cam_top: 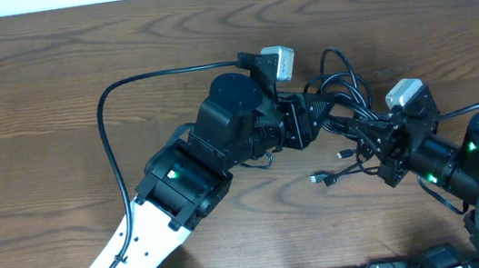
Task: Untangle cables
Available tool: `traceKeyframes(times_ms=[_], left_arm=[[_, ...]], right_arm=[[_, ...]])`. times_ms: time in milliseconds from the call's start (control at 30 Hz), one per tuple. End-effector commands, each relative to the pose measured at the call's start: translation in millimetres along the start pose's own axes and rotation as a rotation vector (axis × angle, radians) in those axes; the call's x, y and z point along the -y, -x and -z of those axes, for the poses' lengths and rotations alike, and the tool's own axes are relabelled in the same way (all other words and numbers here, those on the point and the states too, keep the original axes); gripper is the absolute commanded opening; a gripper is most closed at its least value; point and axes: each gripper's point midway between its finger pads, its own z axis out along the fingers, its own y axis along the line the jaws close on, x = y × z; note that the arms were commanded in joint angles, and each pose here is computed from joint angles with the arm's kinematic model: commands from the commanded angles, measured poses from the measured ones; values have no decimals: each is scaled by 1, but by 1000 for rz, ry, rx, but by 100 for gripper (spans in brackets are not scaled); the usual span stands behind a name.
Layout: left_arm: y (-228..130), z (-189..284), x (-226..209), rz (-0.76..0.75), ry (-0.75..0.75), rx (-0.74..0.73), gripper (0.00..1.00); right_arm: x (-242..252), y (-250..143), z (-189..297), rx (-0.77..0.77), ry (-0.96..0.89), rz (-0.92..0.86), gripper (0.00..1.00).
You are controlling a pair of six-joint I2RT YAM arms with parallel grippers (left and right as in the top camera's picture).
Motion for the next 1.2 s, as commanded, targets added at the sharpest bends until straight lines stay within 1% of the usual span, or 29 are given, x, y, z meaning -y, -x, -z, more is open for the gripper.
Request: traceKeyframes(times_ms=[0,100,233,367,700,833,933,1033,1167], left_arm=[[7,2,8,-25,-17,15,33],[9,2,10,-25,-26,22,27],[12,3,23,-42,-87,24,22],[13,3,25,-45,-95,28,8],[11,3,25,-44,-99,21,7],[10,4,29,-35,-117,11,8],[11,9,32,-28,-124,20,7],[18,20,38,3,-142,49,8],[34,43,45,14,-168,119,8]], right_arm=[[-16,6,3,26,80,6,1],[-15,6,3,24,80,5,1],[-15,5,3,24,80,5,1],[-15,4,3,17,80,5,1],[-13,2,3,10,68,10,1],[-4,-5,3,-17,12,37,1],[10,-16,4,-64,-66,49,1],[20,-27,6,-109,-126,49,1],[21,-33,6,-134,-132,39,1]])
